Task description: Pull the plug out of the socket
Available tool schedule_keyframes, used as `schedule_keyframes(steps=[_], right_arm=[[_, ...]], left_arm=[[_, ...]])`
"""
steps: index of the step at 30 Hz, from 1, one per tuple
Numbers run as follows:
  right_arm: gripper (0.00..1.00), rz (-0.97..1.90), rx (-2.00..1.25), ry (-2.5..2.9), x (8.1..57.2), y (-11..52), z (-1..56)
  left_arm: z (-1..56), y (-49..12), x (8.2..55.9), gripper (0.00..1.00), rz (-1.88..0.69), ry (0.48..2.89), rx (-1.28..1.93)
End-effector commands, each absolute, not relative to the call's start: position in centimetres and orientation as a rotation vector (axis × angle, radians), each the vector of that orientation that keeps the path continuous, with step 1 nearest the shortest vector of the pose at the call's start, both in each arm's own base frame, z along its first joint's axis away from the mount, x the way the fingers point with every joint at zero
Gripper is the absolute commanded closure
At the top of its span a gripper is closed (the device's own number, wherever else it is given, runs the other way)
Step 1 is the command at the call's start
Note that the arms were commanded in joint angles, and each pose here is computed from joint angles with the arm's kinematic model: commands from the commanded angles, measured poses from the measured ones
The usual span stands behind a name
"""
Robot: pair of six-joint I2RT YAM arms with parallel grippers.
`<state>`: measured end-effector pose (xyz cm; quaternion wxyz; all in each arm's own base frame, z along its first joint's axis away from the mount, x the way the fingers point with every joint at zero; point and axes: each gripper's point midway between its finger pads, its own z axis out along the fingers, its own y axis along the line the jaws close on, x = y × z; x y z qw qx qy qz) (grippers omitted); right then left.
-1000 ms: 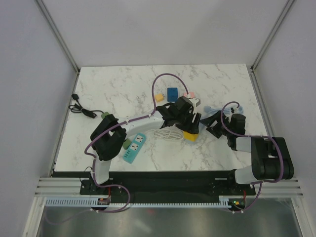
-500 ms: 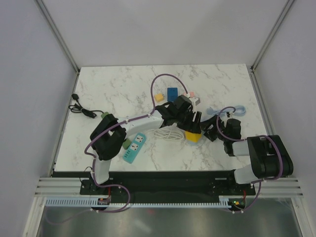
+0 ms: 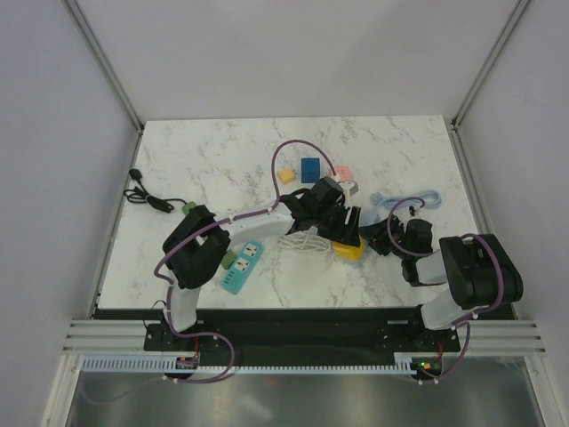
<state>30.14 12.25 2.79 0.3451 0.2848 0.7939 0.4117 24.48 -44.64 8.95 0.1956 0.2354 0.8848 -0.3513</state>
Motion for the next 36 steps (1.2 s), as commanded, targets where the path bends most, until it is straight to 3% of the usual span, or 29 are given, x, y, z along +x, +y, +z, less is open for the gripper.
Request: schedule_keyframes(steps=[1, 3, 4, 5, 7, 10, 29, 36], right_arm=[[0.95, 1.041, 0.638, 2.019, 30.6, 12.2, 3.4], [1.0, 1.044, 0.643, 2.022, 30.6, 12.2, 3.3], [1.0, 1.053, 0.645, 2.012, 30.5, 12.3, 3.5], [1.0, 1.057, 0.645, 2.013, 30.4, 12.3, 3.4], [1.0, 1.062, 0.646, 2.013, 30.5, 12.4, 3.3], [1.0, 1.077, 0.644, 2.016, 30.6, 12.5, 3.1], [1.0, 1.094, 0.656, 2.0, 30.5, 12.3, 3.2], [1.0, 1.097, 0.651, 1.995, 30.4, 12.4, 3.3]], left_arm=[[13.3, -47.0, 24.1, 0.97, -1.169, 2.343, 0.715], [12.6, -46.8, 24.0, 0.83, -1.162, 2.363, 0.712], [12.5, -46.8, 24.0, 0.64, -1.159, 2.369, 0.705], [12.5, -46.8, 24.0, 0.57, -1.159, 2.372, 0.7], [12.4, -46.7, 24.0, 0.3, -1.149, 2.379, 0.684], [12.0, -46.4, 23.9, 0.21, -1.133, 2.393, 0.684], [7.5, -45.4, 22.4, 0.16, -0.955, 2.498, 0.727], [6.2, -45.7, 21.5, 0.25, -0.927, 2.519, 0.762]])
